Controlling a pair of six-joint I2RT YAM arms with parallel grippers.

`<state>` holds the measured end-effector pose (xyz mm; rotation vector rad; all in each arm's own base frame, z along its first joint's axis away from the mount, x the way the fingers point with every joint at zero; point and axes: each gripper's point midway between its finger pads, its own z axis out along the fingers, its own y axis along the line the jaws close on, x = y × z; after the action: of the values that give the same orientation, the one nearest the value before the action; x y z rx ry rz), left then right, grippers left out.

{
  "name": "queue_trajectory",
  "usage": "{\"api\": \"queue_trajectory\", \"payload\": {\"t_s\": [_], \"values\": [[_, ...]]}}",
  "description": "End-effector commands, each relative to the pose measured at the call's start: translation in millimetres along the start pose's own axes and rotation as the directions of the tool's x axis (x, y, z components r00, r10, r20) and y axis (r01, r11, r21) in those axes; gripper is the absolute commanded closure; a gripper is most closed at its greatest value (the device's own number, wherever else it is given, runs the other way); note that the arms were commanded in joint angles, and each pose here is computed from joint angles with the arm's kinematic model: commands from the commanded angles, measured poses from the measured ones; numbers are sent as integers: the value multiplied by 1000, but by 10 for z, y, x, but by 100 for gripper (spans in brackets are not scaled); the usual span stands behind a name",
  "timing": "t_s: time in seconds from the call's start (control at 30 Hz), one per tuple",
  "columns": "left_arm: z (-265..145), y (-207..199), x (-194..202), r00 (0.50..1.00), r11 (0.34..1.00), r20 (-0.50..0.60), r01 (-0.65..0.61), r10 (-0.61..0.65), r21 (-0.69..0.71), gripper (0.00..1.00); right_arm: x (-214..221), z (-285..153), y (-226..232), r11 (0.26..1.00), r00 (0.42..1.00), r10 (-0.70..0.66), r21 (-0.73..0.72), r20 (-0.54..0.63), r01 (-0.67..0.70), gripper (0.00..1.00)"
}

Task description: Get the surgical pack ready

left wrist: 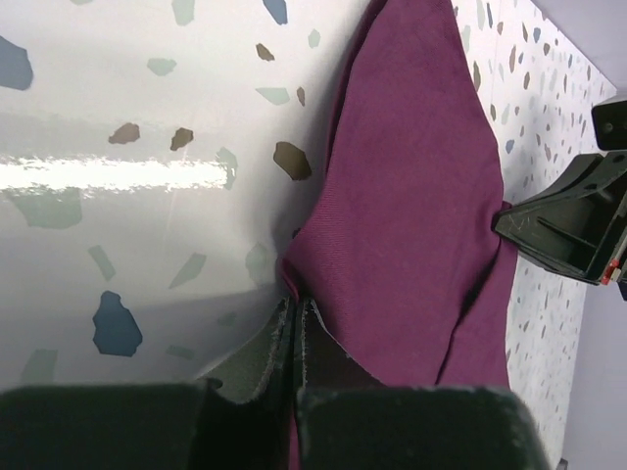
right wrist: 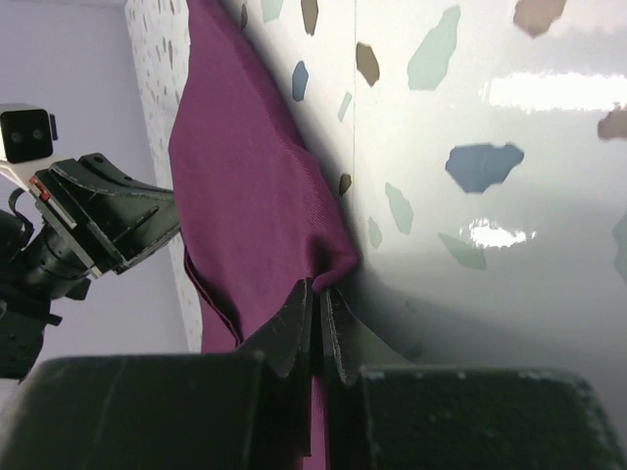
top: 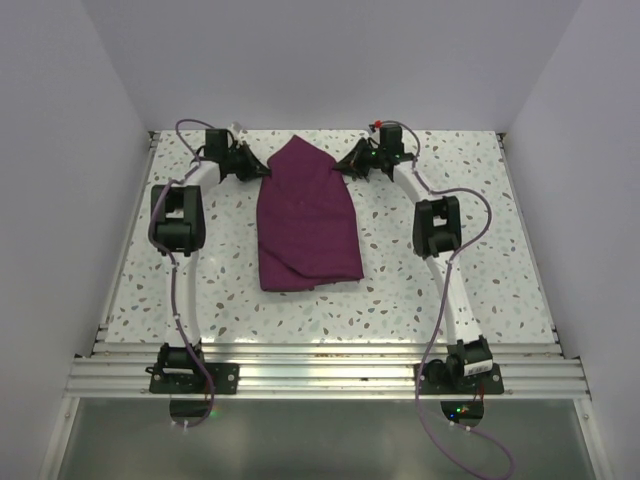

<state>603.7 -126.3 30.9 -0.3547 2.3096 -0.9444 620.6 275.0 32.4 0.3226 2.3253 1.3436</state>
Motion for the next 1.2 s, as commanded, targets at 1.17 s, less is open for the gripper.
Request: {"api": "queue_trajectory", "payload": {"t_s": [1.17], "values": [[-2479, -1023, 1888, 970, 983, -160, -180, 184, 40, 100, 1692, -2369, 1035, 993, 986, -36, 105, -164, 54, 100]]}}
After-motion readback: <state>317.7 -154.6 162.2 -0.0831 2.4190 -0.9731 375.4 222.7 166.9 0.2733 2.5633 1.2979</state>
